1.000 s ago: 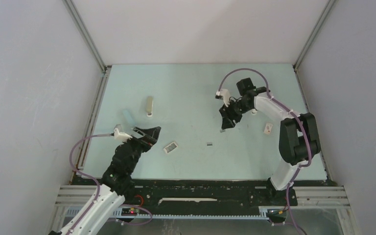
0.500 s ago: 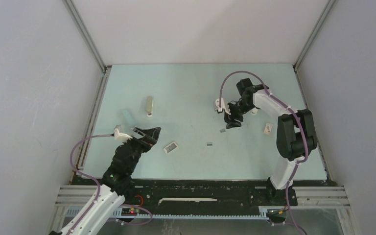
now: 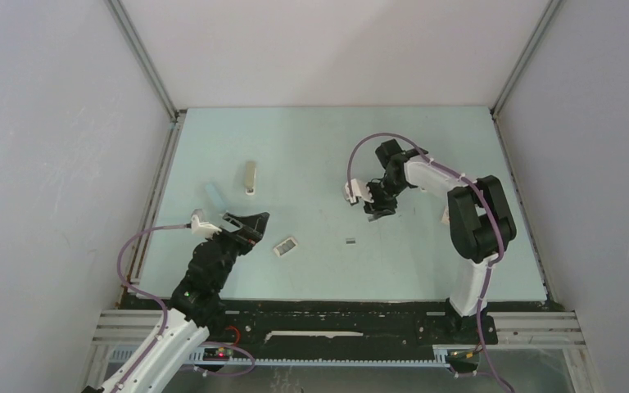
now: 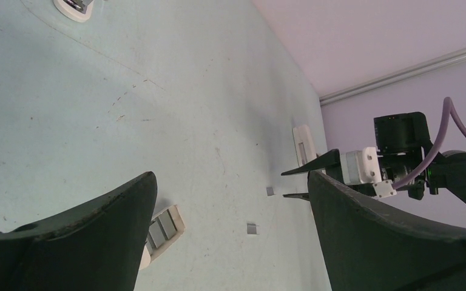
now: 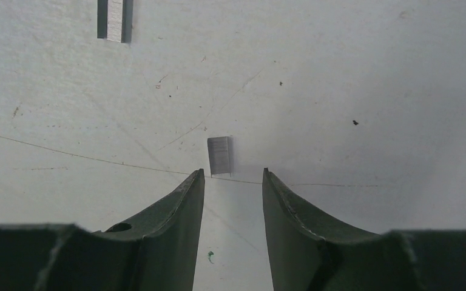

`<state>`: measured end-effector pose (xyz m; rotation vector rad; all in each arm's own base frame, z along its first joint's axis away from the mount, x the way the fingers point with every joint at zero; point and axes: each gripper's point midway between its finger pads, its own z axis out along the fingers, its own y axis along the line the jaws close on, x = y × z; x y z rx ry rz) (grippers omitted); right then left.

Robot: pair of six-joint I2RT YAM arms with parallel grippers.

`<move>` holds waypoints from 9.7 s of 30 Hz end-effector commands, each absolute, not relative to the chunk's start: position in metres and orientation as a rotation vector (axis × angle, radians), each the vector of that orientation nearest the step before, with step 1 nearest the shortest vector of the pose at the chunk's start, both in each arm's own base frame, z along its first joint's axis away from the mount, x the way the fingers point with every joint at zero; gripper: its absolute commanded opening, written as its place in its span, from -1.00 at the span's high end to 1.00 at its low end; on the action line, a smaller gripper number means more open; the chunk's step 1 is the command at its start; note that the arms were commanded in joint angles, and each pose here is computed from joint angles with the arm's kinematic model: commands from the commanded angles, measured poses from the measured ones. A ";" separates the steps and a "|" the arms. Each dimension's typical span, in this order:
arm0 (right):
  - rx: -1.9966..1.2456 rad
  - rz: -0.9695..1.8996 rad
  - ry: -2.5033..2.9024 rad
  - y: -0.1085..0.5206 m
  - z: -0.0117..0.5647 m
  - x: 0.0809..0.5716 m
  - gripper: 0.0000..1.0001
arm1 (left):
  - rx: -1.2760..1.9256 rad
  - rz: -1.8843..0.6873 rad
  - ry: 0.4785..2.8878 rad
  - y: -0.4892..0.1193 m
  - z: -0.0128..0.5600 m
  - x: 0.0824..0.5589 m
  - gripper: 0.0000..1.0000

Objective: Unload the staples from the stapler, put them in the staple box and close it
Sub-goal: Pick up the staple from the center of the board, then place the staple in the staple box, then pick up the staple from the center of the board.

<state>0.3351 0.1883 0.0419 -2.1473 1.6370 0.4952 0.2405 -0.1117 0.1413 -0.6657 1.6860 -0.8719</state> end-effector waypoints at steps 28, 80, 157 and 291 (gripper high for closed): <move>-2.329 0.380 1.682 0.181 0.000 0.319 0.32 | -0.675 -0.862 1.666 -0.107 0.139 0.240 -1.00; -1.729 0.543 2.047 0.266 0.089 0.267 0.85 | -0.683 -0.848 1.675 -0.105 0.136 0.238 -1.00; -1.237 0.631 2.321 0.455 0.066 0.234 0.78 | -0.794 -0.554 1.656 -0.045 0.127 0.214 -1.00; -1.505 1.082 1.972 0.246 0.128 0.221 -0.02 | -0.571 -0.932 1.698 -0.126 0.156 0.239 -1.00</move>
